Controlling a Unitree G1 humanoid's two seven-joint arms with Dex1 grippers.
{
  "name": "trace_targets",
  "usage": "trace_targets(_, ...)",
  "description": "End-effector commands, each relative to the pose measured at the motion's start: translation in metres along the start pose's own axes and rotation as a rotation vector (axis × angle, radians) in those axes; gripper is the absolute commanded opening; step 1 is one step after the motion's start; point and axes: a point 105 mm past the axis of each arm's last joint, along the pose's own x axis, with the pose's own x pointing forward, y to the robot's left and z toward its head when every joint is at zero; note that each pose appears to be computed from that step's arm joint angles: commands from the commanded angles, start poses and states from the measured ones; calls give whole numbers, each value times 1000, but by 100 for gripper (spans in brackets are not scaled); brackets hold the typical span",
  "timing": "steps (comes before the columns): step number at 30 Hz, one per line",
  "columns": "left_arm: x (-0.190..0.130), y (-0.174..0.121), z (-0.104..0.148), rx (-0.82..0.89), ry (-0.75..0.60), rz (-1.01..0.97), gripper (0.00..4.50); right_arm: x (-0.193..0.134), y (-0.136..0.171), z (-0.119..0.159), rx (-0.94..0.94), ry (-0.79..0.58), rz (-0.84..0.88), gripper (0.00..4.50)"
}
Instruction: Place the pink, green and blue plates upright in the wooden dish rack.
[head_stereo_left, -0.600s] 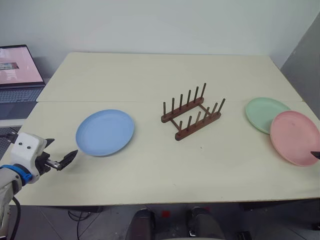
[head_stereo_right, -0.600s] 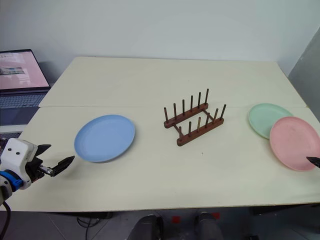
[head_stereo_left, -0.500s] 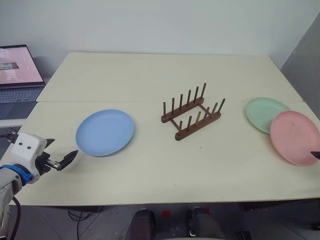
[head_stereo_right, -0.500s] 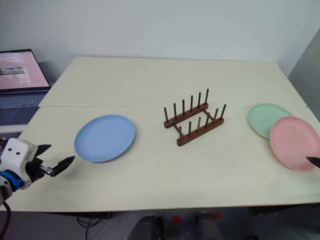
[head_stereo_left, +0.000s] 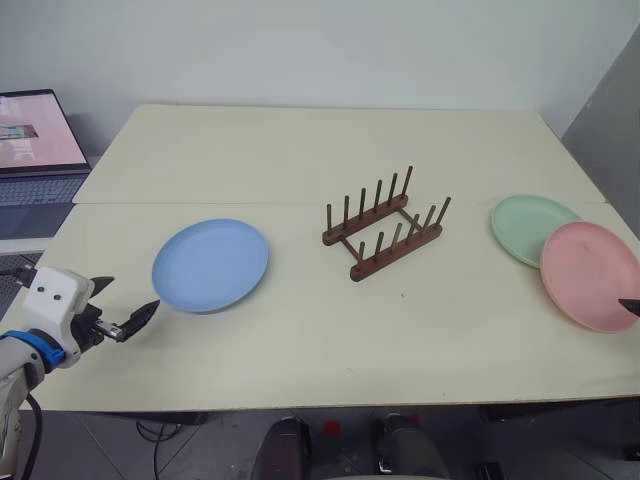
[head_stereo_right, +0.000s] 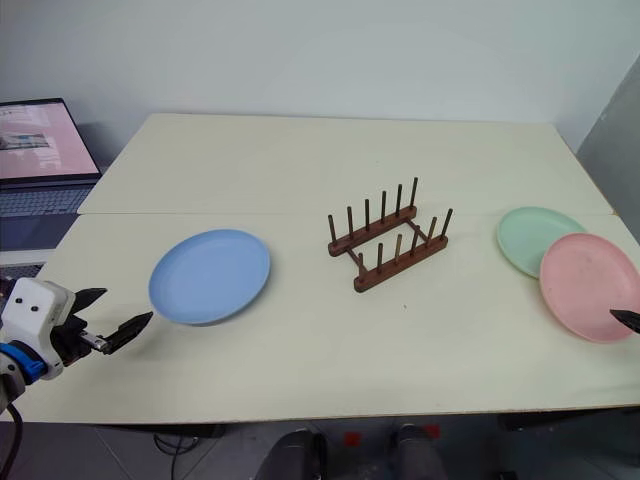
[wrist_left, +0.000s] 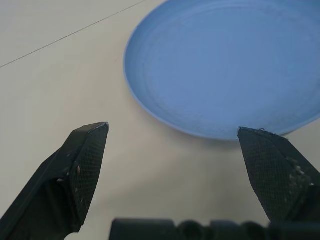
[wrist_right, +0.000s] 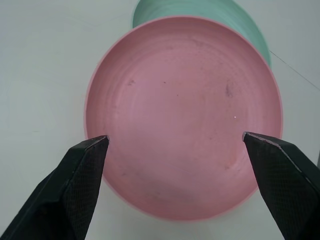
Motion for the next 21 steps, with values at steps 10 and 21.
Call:
trace_targets(10,19,-48,48,6,-153,-205,450,-1,5,23,-56,-70,17,448)
trace_targets(21,76,-180,88,-29,-265,-536,450,10,70,79,-78,-222,238,448)
